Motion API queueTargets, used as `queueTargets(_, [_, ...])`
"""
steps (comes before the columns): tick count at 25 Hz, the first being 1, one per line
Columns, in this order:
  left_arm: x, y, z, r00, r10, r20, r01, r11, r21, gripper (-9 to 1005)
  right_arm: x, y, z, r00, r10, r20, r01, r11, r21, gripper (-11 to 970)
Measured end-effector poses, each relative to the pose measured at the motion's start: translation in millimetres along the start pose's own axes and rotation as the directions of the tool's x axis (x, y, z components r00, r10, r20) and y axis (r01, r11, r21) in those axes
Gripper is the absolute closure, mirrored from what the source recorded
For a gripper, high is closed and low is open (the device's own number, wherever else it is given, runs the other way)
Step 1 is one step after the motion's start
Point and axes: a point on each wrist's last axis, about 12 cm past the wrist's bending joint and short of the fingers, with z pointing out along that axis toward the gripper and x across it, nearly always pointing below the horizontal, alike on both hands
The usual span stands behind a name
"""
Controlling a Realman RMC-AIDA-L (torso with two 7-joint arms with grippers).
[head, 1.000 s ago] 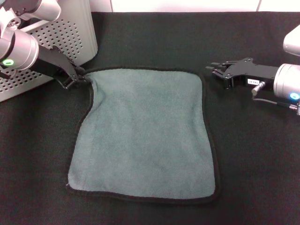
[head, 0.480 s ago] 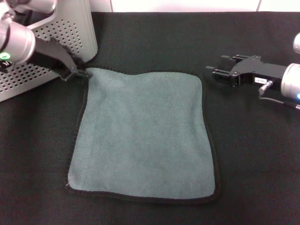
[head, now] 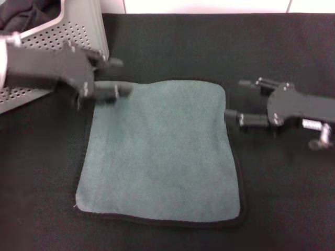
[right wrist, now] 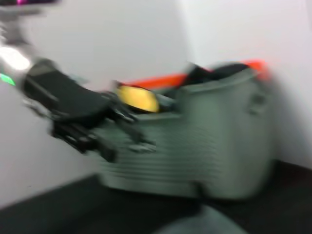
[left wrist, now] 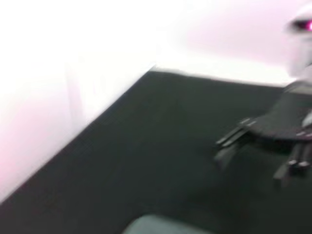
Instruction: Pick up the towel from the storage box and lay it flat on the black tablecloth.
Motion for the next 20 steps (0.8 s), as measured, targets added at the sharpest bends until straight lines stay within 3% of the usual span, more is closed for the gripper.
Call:
queueTargets(3, [13,-23.2,-13,0.995,0.022,0.102,-0.032,0.995,0.092,489,-4,23.6,-11,0.998,-0.030,0.046,0.035,0.993,-0.113,89])
queueTargets(4, [22,-37.4,-23,0.983,0.046,0.179,-0.071,0.988,0.138,488,-5,34.1,-15,0.997,-0.043,0.064,0.052,0.987,-0.153,89])
queueTargets(5, [22,-37.4,-23,0.983,0.046,0.179,-0.071,0.988,0.138,488,-7,40.5,-17,0.996,-0.053,0.076,0.065,0.983,-0.174,88])
queueTargets(9, [45,-56.3,-45,0.924,0.062,0.378,-0.120,0.984,0.131,488,-16,60.2,-21,0.990,-0.080,0.116,0.105,0.969,-0.225,87])
queueTargets(20, [72,-49.8,-55,0.909,-0.064,0.412,-0.022,0.979,0.200,486,-36,68.0,10,0.980,-0.133,0.149,0.173,0.936,-0.306,87])
